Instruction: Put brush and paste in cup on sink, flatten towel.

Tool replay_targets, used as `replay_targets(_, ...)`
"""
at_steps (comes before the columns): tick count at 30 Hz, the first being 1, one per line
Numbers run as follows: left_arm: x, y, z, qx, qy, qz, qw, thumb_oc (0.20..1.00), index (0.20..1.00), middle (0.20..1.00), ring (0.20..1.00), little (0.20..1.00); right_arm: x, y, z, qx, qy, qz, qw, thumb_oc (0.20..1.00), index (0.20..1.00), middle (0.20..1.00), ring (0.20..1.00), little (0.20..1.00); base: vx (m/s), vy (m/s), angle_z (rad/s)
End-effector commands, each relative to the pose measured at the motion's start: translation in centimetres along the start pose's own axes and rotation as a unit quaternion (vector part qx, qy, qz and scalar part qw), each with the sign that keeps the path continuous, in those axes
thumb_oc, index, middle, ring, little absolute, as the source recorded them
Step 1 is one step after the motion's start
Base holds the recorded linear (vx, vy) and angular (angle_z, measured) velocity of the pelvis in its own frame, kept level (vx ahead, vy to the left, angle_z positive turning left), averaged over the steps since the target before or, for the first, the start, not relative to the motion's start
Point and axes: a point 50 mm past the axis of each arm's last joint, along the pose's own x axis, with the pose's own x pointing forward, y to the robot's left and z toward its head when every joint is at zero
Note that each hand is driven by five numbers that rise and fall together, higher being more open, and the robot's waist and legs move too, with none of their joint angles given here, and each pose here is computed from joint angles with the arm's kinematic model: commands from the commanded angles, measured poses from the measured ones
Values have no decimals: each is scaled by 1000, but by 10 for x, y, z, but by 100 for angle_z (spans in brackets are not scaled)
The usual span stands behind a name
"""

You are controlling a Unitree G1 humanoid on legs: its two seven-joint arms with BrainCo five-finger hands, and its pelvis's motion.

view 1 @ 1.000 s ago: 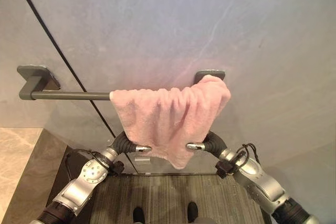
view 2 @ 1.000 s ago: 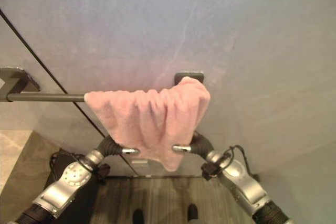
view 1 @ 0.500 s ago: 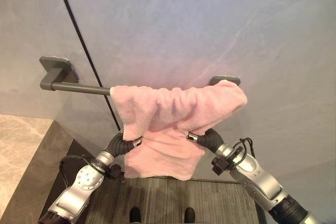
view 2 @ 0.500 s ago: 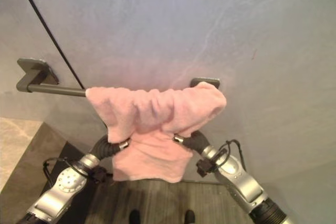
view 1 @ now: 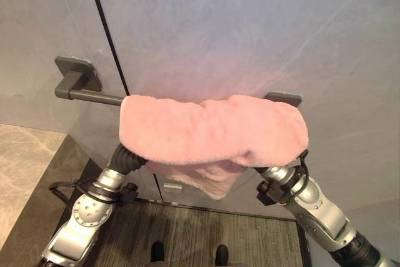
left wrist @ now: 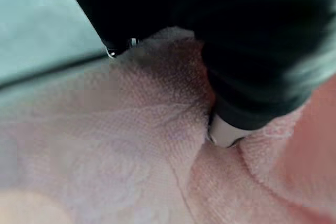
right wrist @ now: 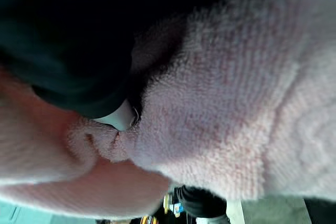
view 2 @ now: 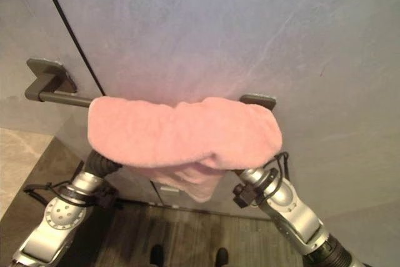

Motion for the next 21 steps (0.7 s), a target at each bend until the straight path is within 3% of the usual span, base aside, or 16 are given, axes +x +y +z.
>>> replay_targets(1,3,18,19,23,-60,43,997,200,200,200,200,200,15,8,33,-13,-96,32,995,200,200,200,200,200,1,2,11)
replay_targets(12,-8,35,7,12,-24,113,993,200,200,200,200,200,24,11,18,-6,-73,31,997,200,200,200,200,200,2,2,12)
replay_targets(18,-8,17,-16,-53,22,94,994,200,200,200,200,200,15,9,-2,4,-28,9,1000,200,200,200,200,200,-1,0,4)
replay_targets(21,-18,-1,-51,-99,100,99,985,200,200,200,200,200,-1,5,-41,31,52,-34,998,200,200,200,200,200,0,0,0)
